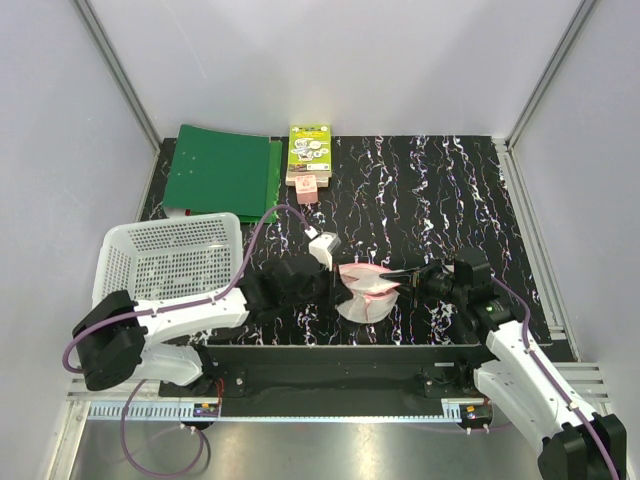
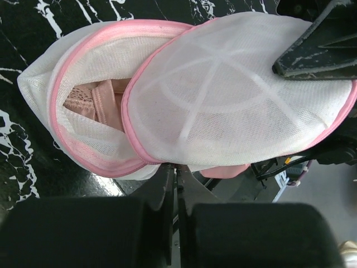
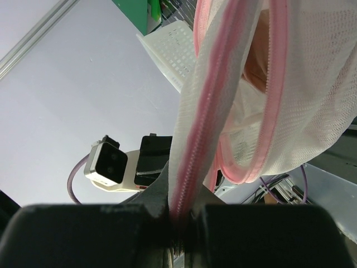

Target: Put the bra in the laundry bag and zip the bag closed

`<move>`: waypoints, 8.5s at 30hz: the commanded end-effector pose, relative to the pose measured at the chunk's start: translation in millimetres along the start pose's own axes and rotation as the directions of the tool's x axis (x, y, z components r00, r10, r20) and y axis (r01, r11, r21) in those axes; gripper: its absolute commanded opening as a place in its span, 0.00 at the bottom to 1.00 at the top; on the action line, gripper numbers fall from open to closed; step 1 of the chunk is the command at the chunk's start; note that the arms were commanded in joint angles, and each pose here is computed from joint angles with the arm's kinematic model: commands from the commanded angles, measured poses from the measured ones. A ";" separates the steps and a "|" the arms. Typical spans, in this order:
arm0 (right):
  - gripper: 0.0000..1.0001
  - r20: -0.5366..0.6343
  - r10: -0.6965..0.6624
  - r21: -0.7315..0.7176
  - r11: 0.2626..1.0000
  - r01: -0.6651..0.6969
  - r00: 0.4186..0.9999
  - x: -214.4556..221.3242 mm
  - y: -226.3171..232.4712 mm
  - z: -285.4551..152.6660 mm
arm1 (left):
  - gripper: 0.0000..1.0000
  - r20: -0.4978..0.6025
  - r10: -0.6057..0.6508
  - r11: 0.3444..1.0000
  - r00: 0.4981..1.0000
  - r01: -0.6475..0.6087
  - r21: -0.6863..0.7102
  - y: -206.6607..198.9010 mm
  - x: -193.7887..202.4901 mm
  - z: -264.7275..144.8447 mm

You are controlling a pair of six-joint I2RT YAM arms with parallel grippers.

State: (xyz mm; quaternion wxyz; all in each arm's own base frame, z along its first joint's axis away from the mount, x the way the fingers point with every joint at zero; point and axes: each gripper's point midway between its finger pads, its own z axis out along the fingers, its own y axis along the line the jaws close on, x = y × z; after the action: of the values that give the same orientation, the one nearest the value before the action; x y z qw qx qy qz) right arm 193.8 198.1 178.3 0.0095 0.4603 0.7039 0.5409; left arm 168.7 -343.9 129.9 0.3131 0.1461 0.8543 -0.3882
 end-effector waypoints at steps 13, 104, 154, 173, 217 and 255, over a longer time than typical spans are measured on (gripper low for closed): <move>0.06 -0.001 -0.148 0.015 0.989 0.148 0.989 5.4 -4.4 -7.9 | 0.00 0.033 0.064 0.995 0.997 -0.067 0.074 -10.0 -9.1 -26.4; 0.93 -0.179 -0.669 0.529 0.553 0.643 0.722 -48.7 25.2 -13.8 | 0.00 -0.208 -0.026 0.981 0.978 0.065 0.184 -40.8 -19.1 17.1; 0.78 -0.206 -0.684 0.474 0.556 0.683 0.699 -32.5 31.5 2.5 | 0.00 -0.159 -0.053 0.953 0.986 0.098 0.286 -50.1 -56.2 18.4; 0.00 -0.134 -0.666 0.305 0.677 0.670 0.734 -47.0 41.4 56.8 | 0.00 -0.249 0.012 0.978 0.968 0.040 0.205 -22.4 -10.5 -7.5; 0.00 -0.193 -0.590 0.193 0.760 0.620 0.784 -36.6 42.1 43.6 | 0.00 -0.265 -0.039 0.989 0.964 0.075 0.125 11.7 -1.1 -18.6; 0.75 -0.223 -0.837 0.384 0.395 0.834 0.500 -1.8 25.9 4.2 | 0.50 -0.103 0.045 0.999 0.994 -0.043 0.018 -6.8 -31.3 -67.3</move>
State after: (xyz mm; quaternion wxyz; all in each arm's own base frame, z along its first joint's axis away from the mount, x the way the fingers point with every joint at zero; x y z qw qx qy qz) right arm 211.7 200.2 192.5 0.1292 0.0175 0.9427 0.3072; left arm 162.9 -279.8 159.6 0.2413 0.1938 0.8939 -0.3243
